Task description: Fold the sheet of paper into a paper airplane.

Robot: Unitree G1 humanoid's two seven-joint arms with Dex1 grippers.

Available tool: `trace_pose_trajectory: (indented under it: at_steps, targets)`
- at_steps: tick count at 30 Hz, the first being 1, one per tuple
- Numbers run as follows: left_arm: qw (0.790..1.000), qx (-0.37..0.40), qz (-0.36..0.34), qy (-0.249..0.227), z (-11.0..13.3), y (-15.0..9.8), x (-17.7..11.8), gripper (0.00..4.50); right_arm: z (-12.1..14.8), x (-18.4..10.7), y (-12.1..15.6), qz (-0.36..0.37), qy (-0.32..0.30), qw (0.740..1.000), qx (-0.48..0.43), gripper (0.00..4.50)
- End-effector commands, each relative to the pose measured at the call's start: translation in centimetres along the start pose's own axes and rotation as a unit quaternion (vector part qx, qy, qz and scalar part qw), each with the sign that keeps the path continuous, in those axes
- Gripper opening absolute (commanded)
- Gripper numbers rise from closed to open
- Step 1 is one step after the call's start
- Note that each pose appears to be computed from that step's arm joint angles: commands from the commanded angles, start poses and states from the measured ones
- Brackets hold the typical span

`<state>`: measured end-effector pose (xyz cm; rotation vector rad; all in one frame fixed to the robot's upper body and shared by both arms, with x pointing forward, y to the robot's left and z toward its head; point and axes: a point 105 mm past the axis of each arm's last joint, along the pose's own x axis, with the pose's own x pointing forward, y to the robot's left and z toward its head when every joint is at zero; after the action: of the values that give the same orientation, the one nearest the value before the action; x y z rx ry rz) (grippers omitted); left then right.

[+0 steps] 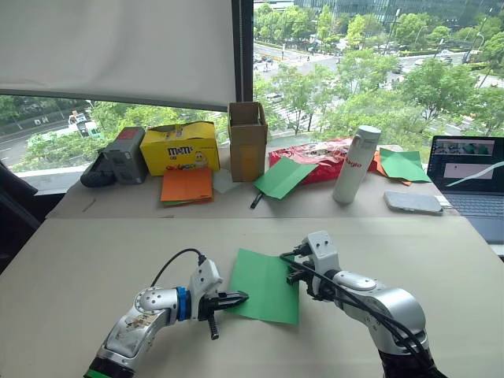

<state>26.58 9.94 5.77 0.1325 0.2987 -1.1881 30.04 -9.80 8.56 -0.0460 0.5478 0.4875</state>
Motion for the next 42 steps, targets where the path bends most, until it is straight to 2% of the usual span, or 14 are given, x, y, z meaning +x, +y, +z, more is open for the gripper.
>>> trace_pose_trajectory:
  at_steps: [1,5,11,14,18,23,30,33,34,38,42]
  targets:
    - [0.999,0.029,0.025,0.004,0.9,0.7,0.7,0.00,0.8,-0.5,0.9,0.016,-0.017,1.000,-0.007,0.03]
    - [0.998,0.030,0.051,0.013,0.7,1.0,1.8,0.00,0.7,-0.7,1.1,0.020,-0.013,1.000,-0.009,0.03]
    - [0.992,0.026,0.064,0.105,-3.3,0.6,1.7,0.00,0.6,-0.7,1.2,0.019,-0.008,1.000,-0.018,0.03]
    - [0.992,0.004,0.066,0.109,-3.7,0.1,1.9,0.00,0.8,-0.8,0.9,0.017,-0.012,1.000,-0.019,0.03]
    - [0.992,0.001,0.070,0.108,-3.5,0.2,1.9,0.00,1.7,-0.8,0.2,0.008,-0.025,0.999,-0.020,1.23]
    - [0.992,0.002,0.069,0.109,-3.4,0.2,2.0,0.00,2.8,-0.6,-0.7,-0.003,-0.040,0.999,-0.001,1.23]
    - [0.991,0.002,0.071,0.109,-3.4,0.2,2.0,0.00,2.7,-0.6,-0.2,0.023,-0.029,0.999,0.003,1.23]
    - [0.991,0.000,0.072,0.109,-3.4,0.2,1.9,0.00,2.2,-0.7,0.4,0.037,-0.019,0.999,0.007,0.47]
    - [0.991,-0.001,0.073,0.109,-3.4,0.2,1.9,0.00,1.9,-0.8,0.6,0.044,-0.012,0.999,0.009,0.08]
    - [0.991,-0.001,0.074,0.110,-3.5,0.2,1.9,0.00,1.7,-0.9,0.8,0.050,-0.007,0.999,0.010,0.03]
    - [0.991,-0.001,0.073,0.111,-3.4,0.1,1.9,0.00,2.6,-1.0,0.8,0.048,-0.021,0.998,-0.036,0.03]
